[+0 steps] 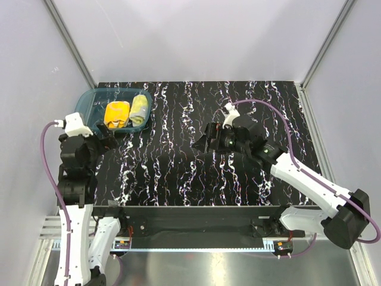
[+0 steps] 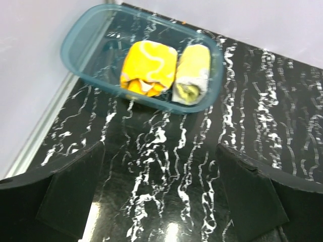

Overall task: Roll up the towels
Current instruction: Place the rolled towel into the container

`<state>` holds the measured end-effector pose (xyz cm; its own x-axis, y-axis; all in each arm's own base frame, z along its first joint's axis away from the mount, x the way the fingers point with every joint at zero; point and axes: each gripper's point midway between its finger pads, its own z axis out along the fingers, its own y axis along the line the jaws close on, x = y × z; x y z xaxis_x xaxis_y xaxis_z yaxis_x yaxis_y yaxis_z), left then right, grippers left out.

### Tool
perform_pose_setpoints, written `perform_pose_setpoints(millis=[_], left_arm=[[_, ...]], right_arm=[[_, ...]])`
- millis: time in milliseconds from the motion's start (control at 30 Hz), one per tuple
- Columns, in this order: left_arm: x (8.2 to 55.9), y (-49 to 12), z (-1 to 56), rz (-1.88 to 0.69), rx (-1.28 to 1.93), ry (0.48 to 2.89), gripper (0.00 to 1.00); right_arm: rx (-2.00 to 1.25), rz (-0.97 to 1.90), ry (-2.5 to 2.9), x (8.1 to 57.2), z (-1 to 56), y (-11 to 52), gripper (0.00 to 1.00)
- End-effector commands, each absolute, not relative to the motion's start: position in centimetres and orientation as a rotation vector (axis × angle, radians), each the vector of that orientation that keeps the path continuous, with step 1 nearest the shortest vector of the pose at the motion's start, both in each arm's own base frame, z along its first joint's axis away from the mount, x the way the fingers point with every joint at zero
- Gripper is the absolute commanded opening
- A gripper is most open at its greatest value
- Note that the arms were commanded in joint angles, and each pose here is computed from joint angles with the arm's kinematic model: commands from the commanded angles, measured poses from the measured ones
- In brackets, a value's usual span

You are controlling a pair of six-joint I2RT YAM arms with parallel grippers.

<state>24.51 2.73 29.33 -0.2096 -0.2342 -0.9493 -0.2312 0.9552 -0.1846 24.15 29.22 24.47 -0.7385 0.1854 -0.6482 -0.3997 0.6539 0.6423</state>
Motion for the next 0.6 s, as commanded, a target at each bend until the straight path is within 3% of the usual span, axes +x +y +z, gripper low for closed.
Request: perform_pose_setpoints(millis=[0, 567], left_arm=[[24.7, 4.1, 29.3, 0.090, -0.371, 1.778, 0.99], [25.3, 3.9, 27.0, 0.081, -0.365, 1.813, 0.99]], right_arm=[[-0.163, 1.081, 2.089, 25.1, 27.1, 30.1, 1.00], [-0.205, 1.041, 2.033, 25.7, 27.9, 30.1, 1.00]])
